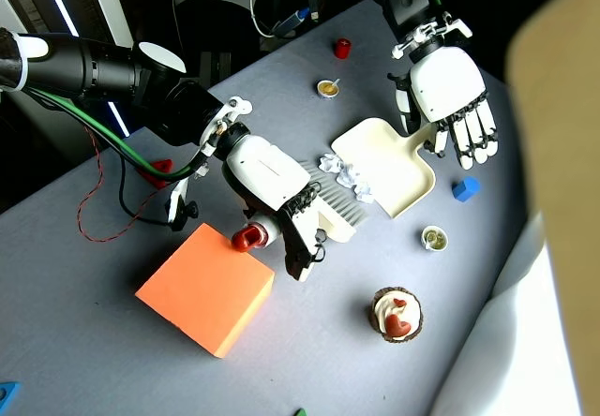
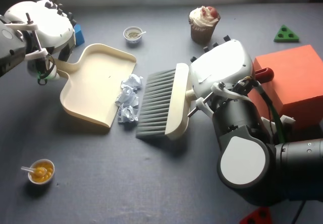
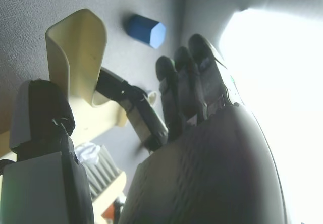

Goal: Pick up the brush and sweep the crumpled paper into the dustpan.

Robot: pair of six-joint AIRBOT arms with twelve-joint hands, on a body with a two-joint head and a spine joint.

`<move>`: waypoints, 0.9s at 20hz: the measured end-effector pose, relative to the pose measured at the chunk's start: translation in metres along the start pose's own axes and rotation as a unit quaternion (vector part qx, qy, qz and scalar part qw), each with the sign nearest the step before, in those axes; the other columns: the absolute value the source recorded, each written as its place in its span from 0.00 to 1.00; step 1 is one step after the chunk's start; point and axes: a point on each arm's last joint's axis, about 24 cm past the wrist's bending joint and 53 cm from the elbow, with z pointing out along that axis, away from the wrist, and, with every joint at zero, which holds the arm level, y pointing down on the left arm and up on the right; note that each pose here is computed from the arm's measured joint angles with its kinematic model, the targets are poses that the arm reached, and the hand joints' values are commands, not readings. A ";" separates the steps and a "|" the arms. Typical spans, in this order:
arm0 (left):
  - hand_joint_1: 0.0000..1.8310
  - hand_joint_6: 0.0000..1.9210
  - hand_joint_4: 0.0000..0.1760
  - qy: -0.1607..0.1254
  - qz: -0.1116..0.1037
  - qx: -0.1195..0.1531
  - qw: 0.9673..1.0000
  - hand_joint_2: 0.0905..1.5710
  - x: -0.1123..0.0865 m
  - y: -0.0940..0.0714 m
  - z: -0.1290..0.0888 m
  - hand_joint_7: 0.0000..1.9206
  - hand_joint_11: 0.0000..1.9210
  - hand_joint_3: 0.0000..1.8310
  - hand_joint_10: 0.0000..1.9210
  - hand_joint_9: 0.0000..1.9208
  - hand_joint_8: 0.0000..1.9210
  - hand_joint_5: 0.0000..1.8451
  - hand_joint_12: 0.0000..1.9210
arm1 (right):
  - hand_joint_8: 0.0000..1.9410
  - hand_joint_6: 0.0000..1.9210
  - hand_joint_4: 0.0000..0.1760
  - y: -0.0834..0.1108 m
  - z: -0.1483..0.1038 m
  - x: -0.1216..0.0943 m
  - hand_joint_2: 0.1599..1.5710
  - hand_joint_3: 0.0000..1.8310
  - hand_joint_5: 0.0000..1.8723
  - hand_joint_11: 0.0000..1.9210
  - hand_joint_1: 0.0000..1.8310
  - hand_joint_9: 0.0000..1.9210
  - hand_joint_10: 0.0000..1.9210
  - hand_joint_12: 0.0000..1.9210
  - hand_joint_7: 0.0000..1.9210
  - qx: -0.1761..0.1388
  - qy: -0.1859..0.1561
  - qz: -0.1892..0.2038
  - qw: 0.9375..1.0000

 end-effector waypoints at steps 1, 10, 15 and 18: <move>0.56 0.53 0.74 0.000 0.000 0.000 1.000 0.70 0.000 0.000 0.000 0.18 0.04 0.00 0.00 0.12 0.00 0.52 0.16 | 1.00 1.00 0.00 -0.001 0.000 0.001 0.64 0.00 0.61 0.60 0.78 0.62 1.00 1.00 0.59 0.001 0.001 0.001 1.000; 0.56 0.54 0.54 -0.006 -0.001 -0.003 1.000 0.71 -0.004 0.001 0.000 0.17 0.00 0.00 0.00 0.10 0.00 0.51 0.16 | 1.00 1.00 0.00 -0.005 0.005 -0.014 0.70 0.00 0.64 0.63 0.80 0.65 1.00 1.00 0.64 0.000 -0.004 -0.007 1.000; 0.57 0.52 0.58 -0.007 -0.002 -0.004 1.000 0.70 -0.005 0.001 0.000 0.18 0.00 0.00 0.00 0.11 0.00 0.52 0.17 | 1.00 1.00 0.00 -0.006 0.002 -0.046 0.70 0.00 0.62 0.58 0.79 0.63 1.00 1.00 0.62 0.010 -0.009 -0.032 0.999; 0.57 0.52 0.55 -0.008 -0.002 -0.004 1.000 0.70 -0.005 0.001 0.000 0.19 0.01 0.00 0.00 0.12 0.00 0.53 0.18 | 1.00 1.00 0.00 -0.007 -0.003 -0.071 0.70 0.00 0.64 0.42 0.80 0.63 1.00 0.84 0.64 0.017 -0.021 -0.085 0.996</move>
